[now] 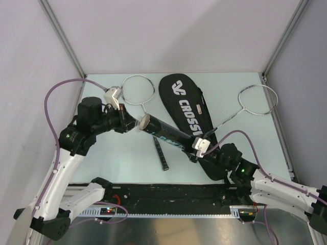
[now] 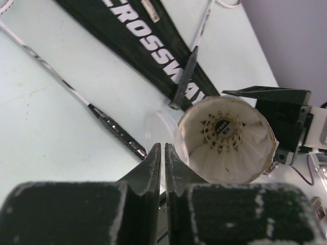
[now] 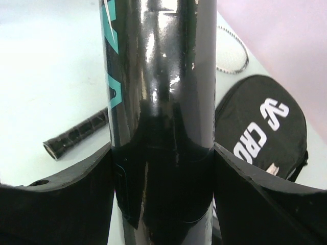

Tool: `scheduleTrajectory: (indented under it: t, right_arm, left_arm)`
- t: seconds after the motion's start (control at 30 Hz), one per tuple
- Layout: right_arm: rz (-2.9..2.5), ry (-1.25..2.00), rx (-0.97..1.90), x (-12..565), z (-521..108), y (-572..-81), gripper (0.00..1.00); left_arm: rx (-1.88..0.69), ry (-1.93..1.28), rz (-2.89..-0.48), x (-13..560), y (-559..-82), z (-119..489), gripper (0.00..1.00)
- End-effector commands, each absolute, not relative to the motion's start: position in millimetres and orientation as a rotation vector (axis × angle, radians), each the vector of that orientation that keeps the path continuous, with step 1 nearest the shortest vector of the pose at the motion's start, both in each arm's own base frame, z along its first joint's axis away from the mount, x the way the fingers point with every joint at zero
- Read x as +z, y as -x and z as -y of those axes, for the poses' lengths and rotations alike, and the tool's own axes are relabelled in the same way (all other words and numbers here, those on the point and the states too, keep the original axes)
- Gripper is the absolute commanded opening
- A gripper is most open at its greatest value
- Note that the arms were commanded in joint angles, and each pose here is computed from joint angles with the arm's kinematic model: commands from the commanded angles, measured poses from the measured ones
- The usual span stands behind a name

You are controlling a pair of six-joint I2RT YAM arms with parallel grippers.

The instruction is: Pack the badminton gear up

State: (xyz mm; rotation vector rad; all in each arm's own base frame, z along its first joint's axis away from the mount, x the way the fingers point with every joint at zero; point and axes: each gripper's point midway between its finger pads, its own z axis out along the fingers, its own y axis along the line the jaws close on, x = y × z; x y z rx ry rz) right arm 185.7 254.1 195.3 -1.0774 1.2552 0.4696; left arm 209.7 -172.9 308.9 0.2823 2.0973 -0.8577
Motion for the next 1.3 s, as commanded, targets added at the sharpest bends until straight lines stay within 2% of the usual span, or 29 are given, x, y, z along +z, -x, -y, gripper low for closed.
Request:
scheduleTrajectory:
  t: [0.0, 0.27, 0.53, 0.87, 1.27]
  right_arm:
    - [-1.280, 0.960, 0.448, 207.3, -250.3, -205.1, 0.03]
    - [-1.367, 0.924, 0.429, 170.3, -246.0, -218.3, 0.01]
    - [-1.372, 0.851, 0.407, 184.5, -234.1, -223.6, 0.01]
    - [-1.297, 0.709, 0.388, 231.0, -210.2, -220.5, 0.01]
    - [-1.238, 0.614, 0.344, 259.2, -175.1, -210.2, 0.02]
  left_arm:
    - [-0.796, -0.228, -2.159, 282.3, -228.1, 167.2, 0.10]
    - [-0.650, -0.118, -2.308, 216.7, -255.1, 146.3, 0.14]
    - [-0.397, -0.016, -2.357, 178.5, -274.9, 108.5, 0.25]
    - [-0.435, -0.100, -2.500, 113.1, -275.1, 147.7, 0.34]
    - [-0.370, -0.240, -2.658, 45.2, -265.6, 182.5, 0.35]
